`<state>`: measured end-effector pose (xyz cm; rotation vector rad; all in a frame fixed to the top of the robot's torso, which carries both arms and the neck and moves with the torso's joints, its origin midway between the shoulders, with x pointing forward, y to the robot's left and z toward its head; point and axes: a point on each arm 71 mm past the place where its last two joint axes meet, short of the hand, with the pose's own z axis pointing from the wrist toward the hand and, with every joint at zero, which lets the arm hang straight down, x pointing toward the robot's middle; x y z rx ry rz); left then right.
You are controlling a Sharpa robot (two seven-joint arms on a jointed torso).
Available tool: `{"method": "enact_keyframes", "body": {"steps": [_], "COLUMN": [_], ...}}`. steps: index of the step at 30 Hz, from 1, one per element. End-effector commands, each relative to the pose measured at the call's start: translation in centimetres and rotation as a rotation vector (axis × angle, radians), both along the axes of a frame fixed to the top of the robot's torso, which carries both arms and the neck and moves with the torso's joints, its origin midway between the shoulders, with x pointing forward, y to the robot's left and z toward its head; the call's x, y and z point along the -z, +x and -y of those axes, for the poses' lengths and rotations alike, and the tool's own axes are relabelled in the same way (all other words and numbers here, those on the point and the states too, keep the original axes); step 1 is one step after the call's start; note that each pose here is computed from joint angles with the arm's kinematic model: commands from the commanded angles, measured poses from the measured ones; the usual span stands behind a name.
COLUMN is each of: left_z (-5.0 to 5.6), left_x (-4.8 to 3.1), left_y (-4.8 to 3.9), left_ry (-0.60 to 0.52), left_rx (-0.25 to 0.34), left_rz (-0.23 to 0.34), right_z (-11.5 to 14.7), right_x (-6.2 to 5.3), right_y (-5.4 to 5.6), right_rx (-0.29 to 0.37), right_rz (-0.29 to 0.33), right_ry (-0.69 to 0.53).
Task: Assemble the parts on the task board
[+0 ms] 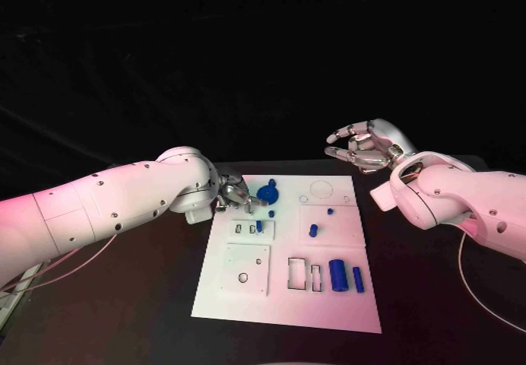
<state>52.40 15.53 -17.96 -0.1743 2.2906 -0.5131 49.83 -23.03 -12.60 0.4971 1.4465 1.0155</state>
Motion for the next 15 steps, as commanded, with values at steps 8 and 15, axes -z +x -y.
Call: {"method": "enact_keyframes", "body": {"steps": [8,15], "left_z": [1.2,1.6], "left_x": [0.7,1.06], "left_y": [-0.18,-0.18], "left_ry": [0.067,0.081], "left_rx": [0.056,0.07], "left_rz": [-0.056,-0.071], "right_z": [-0.1,-0.2], "right_x": [0.1,0.1], "right_y": [0.1,0.2], "right_rx": [0.006,0.006], "right_rz": [-0.013,-0.014], "right_ry": [-0.008,-0.009]}}
